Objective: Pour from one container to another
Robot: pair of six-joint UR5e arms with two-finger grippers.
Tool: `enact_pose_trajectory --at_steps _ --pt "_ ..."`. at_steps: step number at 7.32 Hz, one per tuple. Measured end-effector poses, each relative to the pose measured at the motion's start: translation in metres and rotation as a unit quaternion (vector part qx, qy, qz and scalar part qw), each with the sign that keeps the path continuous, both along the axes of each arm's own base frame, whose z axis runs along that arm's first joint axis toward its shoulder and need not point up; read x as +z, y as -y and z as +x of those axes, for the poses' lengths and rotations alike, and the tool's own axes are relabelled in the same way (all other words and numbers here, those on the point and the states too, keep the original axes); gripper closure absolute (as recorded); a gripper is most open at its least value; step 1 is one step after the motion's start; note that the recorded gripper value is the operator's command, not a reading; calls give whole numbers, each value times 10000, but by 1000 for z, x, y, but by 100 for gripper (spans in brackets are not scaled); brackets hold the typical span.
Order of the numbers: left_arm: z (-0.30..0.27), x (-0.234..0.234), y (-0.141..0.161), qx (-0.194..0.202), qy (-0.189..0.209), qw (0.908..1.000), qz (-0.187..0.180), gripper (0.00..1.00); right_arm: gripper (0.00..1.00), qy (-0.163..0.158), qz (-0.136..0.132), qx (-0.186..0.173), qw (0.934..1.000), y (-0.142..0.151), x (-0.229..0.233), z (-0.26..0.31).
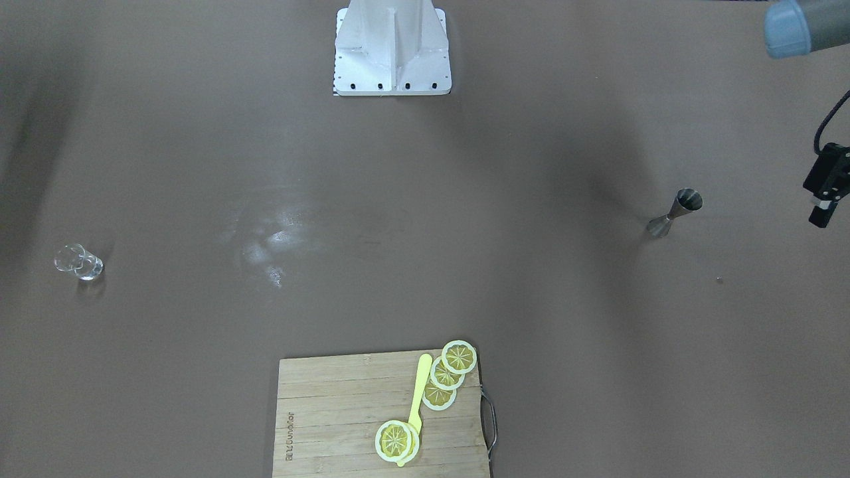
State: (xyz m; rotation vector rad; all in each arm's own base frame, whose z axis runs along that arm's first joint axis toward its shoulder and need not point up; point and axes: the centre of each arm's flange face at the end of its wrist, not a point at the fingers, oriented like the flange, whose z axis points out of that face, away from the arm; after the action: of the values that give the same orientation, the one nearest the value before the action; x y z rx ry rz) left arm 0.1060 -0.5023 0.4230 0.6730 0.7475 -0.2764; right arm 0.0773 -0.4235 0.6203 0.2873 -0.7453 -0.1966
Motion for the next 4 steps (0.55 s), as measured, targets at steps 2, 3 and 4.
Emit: enact_pose_trajectory --at_steps 2,3,4 --pt "30 11 -38 -337 -22 9992 220 3 0 73 91 -89 9999 2 -7 -7" --pt "42 16 -54 -499 2 9982 328 3 0 73 132 -138 9998 4 -10 -10" --pt "54 22 -70 -666 40 9968 442 3 0 43 222 -210 9995 7 -14 -16"
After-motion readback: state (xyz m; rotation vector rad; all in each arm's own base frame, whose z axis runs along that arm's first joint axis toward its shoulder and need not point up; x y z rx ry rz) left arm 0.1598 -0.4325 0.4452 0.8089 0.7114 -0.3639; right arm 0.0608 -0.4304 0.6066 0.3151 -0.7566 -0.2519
